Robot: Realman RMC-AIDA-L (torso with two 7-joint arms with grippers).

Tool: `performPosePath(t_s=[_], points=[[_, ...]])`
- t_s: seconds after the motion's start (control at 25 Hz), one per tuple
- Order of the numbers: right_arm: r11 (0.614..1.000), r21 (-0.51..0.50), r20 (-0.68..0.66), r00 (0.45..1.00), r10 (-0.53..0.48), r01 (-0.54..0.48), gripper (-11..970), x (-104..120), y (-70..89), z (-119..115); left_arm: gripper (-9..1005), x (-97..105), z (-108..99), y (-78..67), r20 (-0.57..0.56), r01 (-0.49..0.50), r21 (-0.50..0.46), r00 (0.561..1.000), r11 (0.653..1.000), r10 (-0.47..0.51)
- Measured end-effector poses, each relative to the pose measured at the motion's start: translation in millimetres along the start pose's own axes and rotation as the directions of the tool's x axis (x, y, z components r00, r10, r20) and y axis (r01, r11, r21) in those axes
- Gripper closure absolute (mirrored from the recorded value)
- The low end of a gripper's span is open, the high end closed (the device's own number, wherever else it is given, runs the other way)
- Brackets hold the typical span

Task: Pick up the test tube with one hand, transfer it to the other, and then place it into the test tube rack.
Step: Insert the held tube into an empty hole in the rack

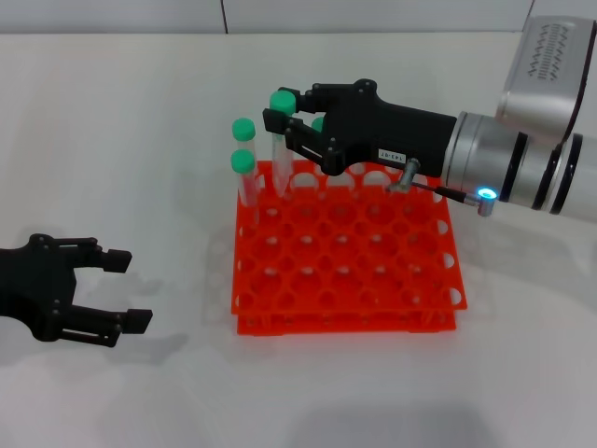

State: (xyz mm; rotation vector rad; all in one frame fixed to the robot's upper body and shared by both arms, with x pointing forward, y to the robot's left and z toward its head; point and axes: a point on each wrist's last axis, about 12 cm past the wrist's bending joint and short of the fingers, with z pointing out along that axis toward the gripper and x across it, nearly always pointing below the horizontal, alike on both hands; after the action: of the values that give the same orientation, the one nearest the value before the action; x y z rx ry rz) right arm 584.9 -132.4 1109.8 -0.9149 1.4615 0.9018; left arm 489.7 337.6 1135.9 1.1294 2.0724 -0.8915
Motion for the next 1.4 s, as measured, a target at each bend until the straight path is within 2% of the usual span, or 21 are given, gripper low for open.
performPosePath(t_s=[1.4], points=[[1.0, -0.005, -0.057, 0.998, -0.022, 0.022, 696, 13, 4.5, 1, 109, 1, 4, -0.4, 0.006, 0.01, 0.004, 1.0, 1.0, -0.01]])
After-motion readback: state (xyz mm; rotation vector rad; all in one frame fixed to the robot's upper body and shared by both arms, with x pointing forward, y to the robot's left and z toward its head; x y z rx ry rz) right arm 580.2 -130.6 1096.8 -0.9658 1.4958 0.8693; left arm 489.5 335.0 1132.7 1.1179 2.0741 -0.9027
